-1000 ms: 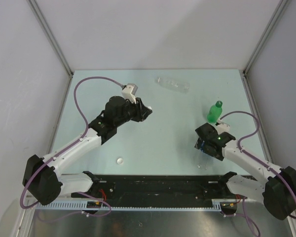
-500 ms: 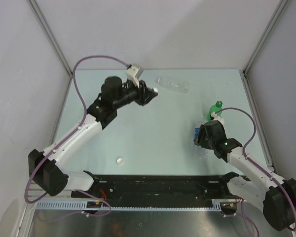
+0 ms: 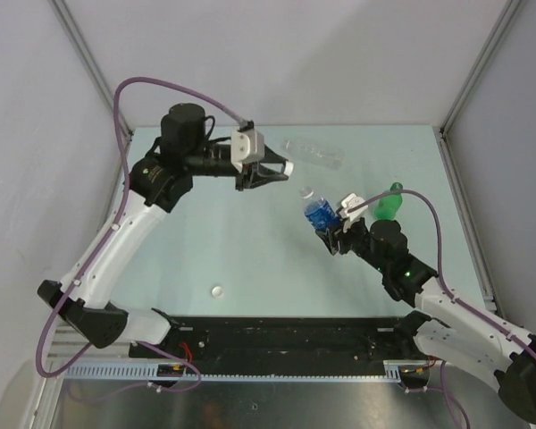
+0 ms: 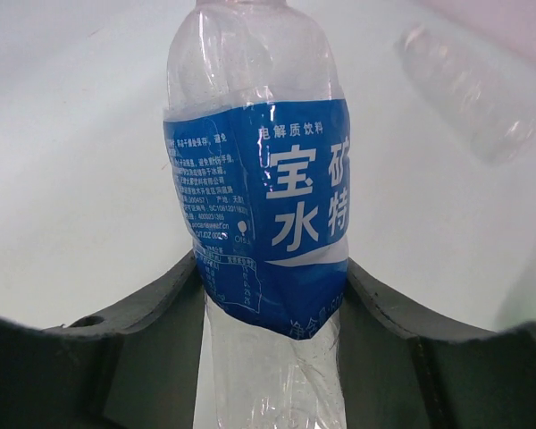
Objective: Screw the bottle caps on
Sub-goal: Screw the bottle cap onto the plastic bottle.
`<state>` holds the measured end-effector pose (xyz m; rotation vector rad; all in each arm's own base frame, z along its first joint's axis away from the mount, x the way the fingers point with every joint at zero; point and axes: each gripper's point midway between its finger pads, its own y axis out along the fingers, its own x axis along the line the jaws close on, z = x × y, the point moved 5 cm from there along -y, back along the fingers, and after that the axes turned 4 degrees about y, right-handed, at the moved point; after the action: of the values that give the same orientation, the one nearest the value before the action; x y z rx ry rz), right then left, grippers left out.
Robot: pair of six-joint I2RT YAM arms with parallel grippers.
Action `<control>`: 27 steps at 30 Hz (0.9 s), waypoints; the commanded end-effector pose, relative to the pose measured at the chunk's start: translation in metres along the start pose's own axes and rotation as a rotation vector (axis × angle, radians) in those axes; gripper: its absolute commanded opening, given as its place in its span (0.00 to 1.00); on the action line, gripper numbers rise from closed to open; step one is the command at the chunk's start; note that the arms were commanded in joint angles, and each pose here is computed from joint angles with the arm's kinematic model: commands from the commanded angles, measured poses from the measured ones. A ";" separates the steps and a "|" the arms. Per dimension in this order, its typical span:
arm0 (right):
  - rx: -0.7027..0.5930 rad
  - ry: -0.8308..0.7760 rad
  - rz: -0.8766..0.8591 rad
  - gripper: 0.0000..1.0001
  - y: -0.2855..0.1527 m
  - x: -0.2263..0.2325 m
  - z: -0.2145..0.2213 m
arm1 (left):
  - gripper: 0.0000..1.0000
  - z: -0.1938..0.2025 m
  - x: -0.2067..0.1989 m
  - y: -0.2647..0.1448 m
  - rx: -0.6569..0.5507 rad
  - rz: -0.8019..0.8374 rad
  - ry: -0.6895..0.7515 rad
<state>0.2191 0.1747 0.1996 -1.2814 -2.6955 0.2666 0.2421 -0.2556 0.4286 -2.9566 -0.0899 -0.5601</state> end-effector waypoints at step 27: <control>-0.504 -0.383 -0.368 0.26 -0.010 0.047 -0.049 | 0.00 0.040 -0.078 -0.014 0.419 0.200 0.082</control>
<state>0.1992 0.2026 0.2254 -0.9163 -3.3501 -0.0471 0.1915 -0.2336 0.3598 -2.4338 0.0494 -0.5900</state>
